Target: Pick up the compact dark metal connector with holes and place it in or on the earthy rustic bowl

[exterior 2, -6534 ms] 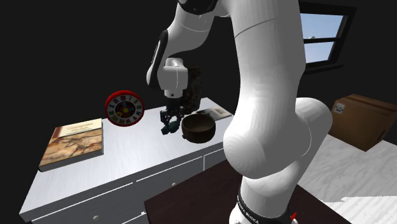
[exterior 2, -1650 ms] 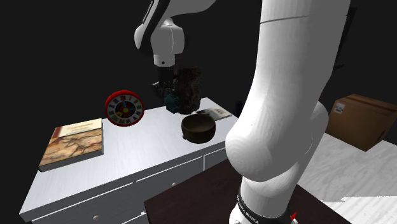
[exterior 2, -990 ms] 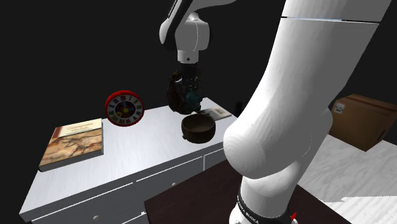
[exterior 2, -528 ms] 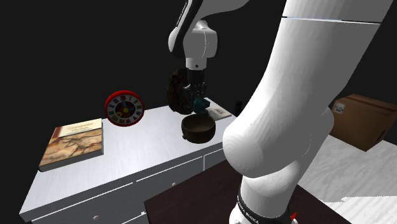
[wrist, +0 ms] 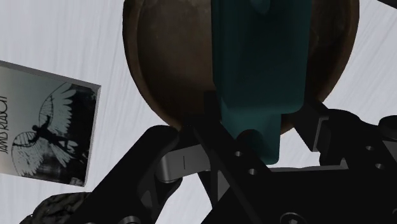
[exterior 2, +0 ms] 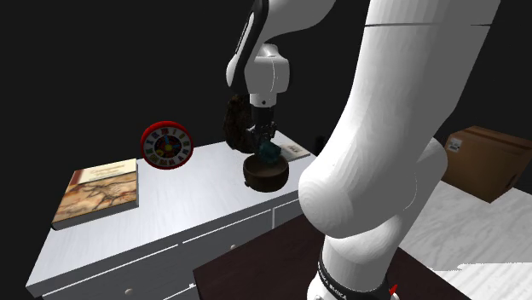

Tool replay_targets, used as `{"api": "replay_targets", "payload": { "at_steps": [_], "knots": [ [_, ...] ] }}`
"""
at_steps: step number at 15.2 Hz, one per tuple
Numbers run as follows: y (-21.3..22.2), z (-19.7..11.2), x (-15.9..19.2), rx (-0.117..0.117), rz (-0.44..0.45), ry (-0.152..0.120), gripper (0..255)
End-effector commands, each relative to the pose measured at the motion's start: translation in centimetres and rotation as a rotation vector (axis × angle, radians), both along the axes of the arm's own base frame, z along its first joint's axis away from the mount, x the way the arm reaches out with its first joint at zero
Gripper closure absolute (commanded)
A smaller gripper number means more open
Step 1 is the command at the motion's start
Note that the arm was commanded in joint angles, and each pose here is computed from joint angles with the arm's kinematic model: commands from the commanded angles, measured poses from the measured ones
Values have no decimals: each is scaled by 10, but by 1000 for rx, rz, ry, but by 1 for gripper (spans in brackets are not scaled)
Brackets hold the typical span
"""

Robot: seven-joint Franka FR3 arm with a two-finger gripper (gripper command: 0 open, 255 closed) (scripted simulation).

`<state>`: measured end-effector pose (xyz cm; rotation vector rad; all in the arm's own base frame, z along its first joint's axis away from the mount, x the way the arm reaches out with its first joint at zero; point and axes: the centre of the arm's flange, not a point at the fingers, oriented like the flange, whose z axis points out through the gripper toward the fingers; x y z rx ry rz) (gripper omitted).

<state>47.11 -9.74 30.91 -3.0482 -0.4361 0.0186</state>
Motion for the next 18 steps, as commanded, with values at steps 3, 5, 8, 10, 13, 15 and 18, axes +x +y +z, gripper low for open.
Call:
{"api": "replay_targets", "payload": {
  "at_steps": [3,5,8,10,13,15,18],
  "knots": [
    [1,-6,-1,0,0,-1,255],
    [1,-6,-1,0,0,-1,255],
    [1,-6,-1,0,0,-1,255],
    [1,-6,-1,0,0,-1,0],
    [1,-6,-1,0,0,-1,0],
    [0,7,0,0,0,-1,0],
    [-2,43,0,0,0,-1,0]
  ]
}}
